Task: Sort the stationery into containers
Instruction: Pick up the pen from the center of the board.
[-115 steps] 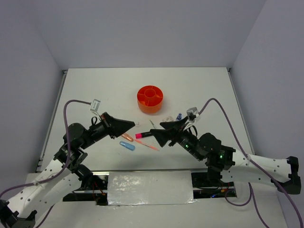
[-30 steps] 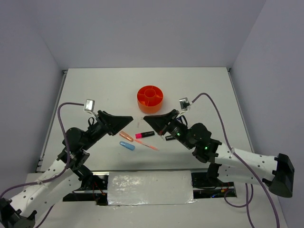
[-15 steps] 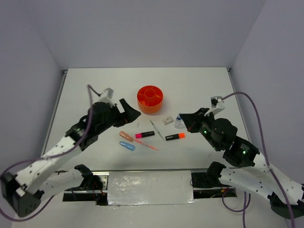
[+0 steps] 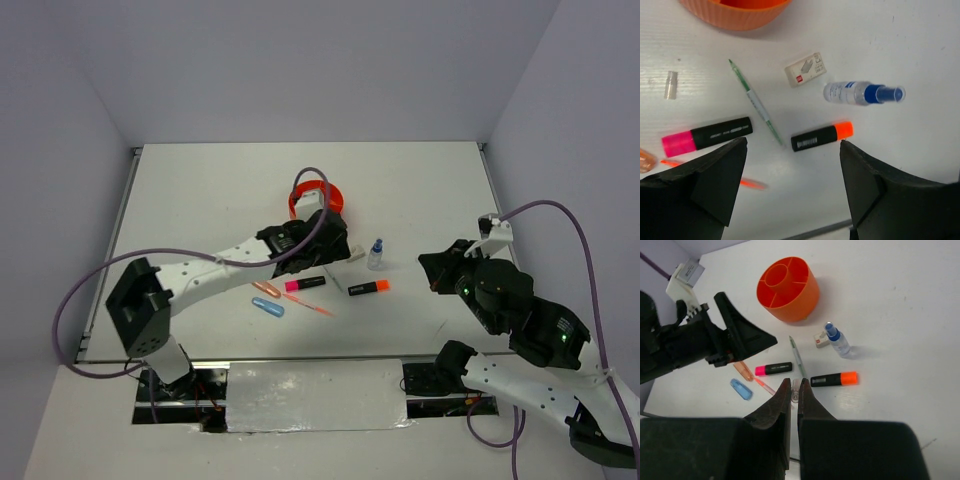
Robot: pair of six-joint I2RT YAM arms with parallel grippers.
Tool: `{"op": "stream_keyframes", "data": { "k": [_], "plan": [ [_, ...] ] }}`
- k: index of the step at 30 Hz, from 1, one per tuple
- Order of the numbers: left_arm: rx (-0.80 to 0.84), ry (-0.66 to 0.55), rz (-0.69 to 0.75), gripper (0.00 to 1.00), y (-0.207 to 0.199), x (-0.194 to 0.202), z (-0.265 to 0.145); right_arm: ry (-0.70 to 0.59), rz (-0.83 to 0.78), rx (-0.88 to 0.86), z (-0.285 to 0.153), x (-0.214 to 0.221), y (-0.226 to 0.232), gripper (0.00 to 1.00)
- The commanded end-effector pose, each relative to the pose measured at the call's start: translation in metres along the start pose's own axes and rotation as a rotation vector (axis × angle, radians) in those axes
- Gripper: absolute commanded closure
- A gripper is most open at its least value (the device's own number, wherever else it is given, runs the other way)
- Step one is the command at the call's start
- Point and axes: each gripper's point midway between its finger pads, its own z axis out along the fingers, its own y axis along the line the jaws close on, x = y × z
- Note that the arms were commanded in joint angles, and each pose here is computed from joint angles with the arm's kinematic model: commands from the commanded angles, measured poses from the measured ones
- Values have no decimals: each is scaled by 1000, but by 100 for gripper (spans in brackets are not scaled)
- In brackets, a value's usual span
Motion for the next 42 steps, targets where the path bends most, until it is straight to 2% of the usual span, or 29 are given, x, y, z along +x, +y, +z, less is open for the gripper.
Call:
{"op": "stream_keyframes", "data": {
  "k": [1, 11, 17, 22, 27, 40, 42],
  "plan": [
    [-143, -48, -7, 17, 5, -6, 26, -23, -15, 37, -12, -10, -13, 100],
    [-358, -80, 20, 24, 9, -3, 66, -8, -66, 42, -9, -3, -17, 100],
    [-402, -82, 23, 26, 16, 5, 78, -12, -69, 0, -9, -1, -12, 100],
    [-409, -88, 22, 29, 31, 16, 86, -29, -60, -35, -12, -2, -9, 100],
    [-385, -78, 36, 35, 29, 25, 99, -19, -69, -68, -10, 1, -2, 99],
    [-420, -53, 41, 37, 44, 44, 115, 21, -109, -90, 2, 12, 7, 100],
    [-417, -43, 45, 40, 46, 47, 117, 23, -111, -92, 2, 12, 8, 100]
  ]
}}
